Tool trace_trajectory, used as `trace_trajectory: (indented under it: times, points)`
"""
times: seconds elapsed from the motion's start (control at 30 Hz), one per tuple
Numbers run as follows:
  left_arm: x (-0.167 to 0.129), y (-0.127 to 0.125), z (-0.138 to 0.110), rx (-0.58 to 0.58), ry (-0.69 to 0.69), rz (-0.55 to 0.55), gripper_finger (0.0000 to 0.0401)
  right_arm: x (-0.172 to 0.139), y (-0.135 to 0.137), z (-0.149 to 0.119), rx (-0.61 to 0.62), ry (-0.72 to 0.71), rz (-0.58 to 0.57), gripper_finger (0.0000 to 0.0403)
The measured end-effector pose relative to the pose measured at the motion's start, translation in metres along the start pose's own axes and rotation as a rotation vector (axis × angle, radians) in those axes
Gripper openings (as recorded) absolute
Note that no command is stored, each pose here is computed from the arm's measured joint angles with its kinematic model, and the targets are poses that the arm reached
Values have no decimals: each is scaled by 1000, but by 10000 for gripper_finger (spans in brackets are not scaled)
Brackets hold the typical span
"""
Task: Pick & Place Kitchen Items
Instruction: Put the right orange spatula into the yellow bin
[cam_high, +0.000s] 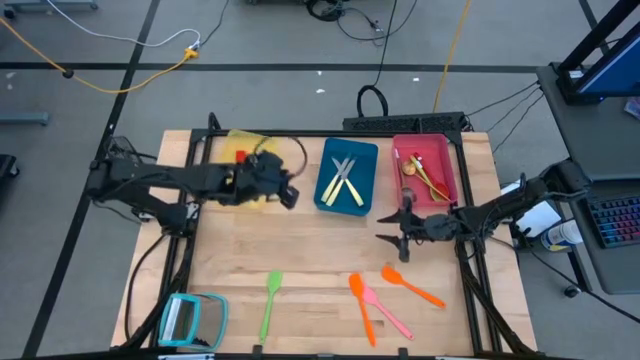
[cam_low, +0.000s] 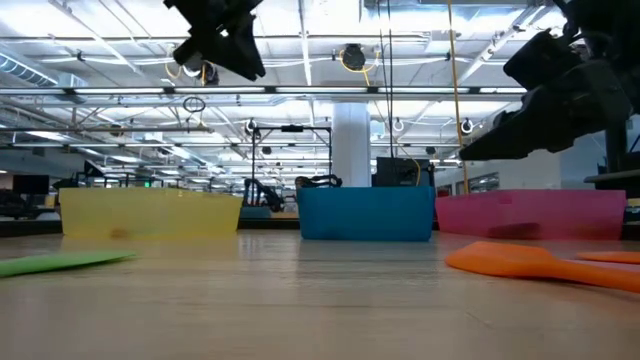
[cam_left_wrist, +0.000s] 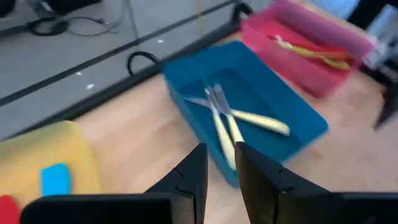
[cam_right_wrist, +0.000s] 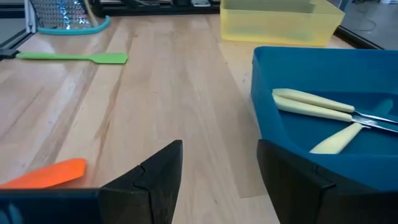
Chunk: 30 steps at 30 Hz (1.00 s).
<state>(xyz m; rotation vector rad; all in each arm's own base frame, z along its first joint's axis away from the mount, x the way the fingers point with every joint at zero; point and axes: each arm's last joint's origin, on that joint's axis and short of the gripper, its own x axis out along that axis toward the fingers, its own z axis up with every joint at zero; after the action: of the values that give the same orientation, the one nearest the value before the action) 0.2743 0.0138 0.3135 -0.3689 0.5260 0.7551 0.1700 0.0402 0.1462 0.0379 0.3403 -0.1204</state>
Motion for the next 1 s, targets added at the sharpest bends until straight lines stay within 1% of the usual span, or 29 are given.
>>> trace_trajectory:
  times: [0.17,0.27,0.33,0.37,0.53,0.6,0.7,0.77,0.9,1.0]
  points:
    - [2,-30,-17,46,0,-85,88,-1,3,-2,-1,18,13,201]
    - [10,-48,-27,60,-4,-124,88,-2,4,-6,8,54,17,201]
    - [15,-56,-36,81,9,-130,88,-2,5,-8,16,63,20,201]
    - [19,-61,-38,74,-1,-144,88,-2,5,-8,16,71,22,201]
    - [34,-77,-56,151,20,-155,88,-2,5,-8,15,69,23,201]
    - [40,-81,-65,219,45,-145,88,-2,6,-6,18,44,25,201]
    - [52,-87,-76,267,64,-136,88,-1,5,-1,17,2,25,201]
    - [60,-91,-82,256,70,-150,88,-1,4,2,28,-26,22,201]
    - [70,-102,-88,202,83,-232,88,0,2,7,79,-73,14,201]
    - [76,-106,-92,217,73,-265,88,0,1,8,95,-78,11,201]
